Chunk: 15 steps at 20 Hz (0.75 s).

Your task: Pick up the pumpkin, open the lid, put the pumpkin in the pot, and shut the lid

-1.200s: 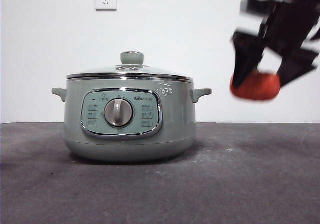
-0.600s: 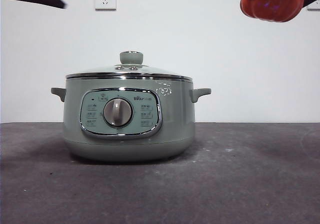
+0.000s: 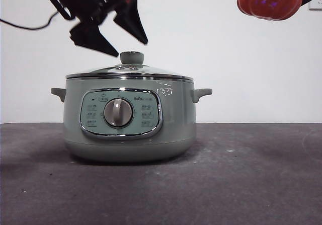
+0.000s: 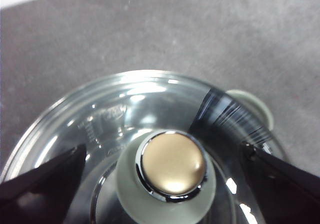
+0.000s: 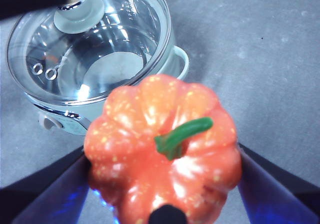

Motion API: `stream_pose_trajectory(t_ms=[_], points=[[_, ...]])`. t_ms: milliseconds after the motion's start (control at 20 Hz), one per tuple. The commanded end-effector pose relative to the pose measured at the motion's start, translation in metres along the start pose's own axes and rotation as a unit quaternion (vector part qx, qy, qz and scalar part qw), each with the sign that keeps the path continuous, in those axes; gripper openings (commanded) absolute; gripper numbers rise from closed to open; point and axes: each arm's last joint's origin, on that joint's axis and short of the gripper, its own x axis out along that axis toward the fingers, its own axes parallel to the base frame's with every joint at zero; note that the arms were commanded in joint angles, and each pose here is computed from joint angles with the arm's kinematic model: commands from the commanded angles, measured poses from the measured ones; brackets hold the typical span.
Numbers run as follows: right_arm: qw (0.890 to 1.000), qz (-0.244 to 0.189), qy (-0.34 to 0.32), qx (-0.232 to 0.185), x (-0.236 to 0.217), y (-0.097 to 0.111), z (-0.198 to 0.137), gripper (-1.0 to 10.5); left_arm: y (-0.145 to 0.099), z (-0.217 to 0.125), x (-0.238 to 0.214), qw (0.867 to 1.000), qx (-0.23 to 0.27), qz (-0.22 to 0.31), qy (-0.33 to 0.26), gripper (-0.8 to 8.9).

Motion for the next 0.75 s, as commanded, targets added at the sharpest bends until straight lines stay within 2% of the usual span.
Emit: stream_pose_trajectory(t_ms=[50, 200, 350, 500, 650, 750], points=[[1.000, 0.001, -0.003, 0.005, 0.000, 0.000, 0.001, -0.1, -0.001, -0.003, 0.010, 1.000, 0.010, 0.002, 0.006, 7.40], [1.000, 0.001, -0.004, 0.005, 0.000, 0.000, 0.001, -0.1, -0.001, -0.006, 0.016, 1.000, 0.009, -0.001, 0.016, 6.96], [1.000, 0.001, -0.006, 0.005, 0.000, 0.000, 0.001, -0.1, -0.004, -0.009, 0.018, 0.999, 0.011, -0.006, 0.030, 5.76], [1.000, 0.001, -0.006, 0.005, 0.000, 0.000, 0.001, -0.1, -0.007, -0.009, 0.020, 0.999, 0.018, -0.008, 0.031, 3.10], [1.000, 0.000, -0.005, 0.004, 0.000, 0.000, 0.001, -0.1, -0.007, -0.008, 0.020, 0.999, 0.019, -0.008, 0.029, 1.44], [1.000, 0.000, -0.005, 0.004, 0.000, 0.000, 0.001, -0.1, -0.007, -0.008, 0.019, 0.999, 0.019, -0.008, 0.029, 0.74]])
